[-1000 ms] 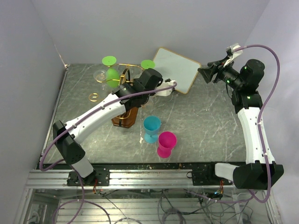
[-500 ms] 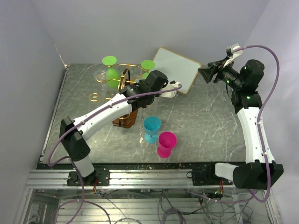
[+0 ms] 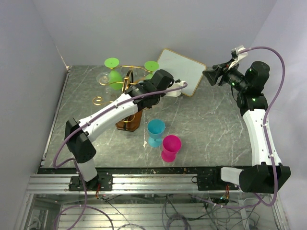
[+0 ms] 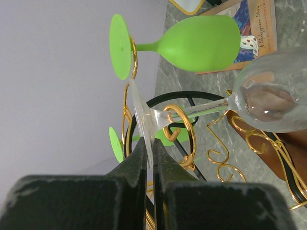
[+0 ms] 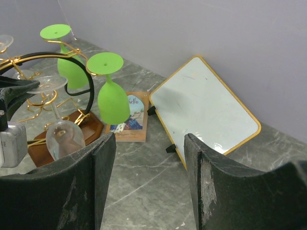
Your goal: Place the wine glass upside down on the wine glass rack
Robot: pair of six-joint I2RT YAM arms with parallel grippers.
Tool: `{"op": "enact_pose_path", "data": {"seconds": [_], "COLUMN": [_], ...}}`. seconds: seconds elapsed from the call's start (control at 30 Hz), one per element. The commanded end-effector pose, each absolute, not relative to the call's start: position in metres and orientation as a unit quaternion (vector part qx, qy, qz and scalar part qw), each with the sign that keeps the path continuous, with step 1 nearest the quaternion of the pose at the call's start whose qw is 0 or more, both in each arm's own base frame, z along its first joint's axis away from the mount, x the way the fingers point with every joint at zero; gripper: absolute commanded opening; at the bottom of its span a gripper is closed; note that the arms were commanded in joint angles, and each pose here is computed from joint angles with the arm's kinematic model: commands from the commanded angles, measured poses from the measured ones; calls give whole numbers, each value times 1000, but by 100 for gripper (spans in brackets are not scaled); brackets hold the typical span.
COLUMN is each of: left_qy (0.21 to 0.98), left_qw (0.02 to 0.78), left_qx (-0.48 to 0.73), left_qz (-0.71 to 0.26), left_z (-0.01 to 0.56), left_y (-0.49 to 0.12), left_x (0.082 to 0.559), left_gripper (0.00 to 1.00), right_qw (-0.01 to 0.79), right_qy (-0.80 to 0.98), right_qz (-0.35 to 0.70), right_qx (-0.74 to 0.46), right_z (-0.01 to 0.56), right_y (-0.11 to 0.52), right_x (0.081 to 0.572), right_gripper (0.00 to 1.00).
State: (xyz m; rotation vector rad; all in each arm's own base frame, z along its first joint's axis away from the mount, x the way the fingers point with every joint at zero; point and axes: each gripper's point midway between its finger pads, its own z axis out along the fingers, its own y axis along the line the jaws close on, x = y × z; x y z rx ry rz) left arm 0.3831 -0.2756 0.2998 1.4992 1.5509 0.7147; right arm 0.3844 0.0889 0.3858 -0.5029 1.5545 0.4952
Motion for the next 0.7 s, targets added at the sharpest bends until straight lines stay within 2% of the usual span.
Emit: {"op": "enact_pose_path", "data": {"seconds": [0.0, 0.67], "left_qy": [627, 637], "left_qw": [444, 433], "left_qx": [573, 569], "left_qz": [284, 287], "left_z": [318, 311], "left_y": [-270, -255], "left_x": [389, 386], "left_gripper": [7, 7], "right_qw": [665, 665], "right_qy": [679, 677], "right_qz": [214, 217], "right_qx": [-227, -228], "right_z": [390, 390], "right_y": [87, 88], "right_x": [385, 384], "right_gripper": [59, 59]}}
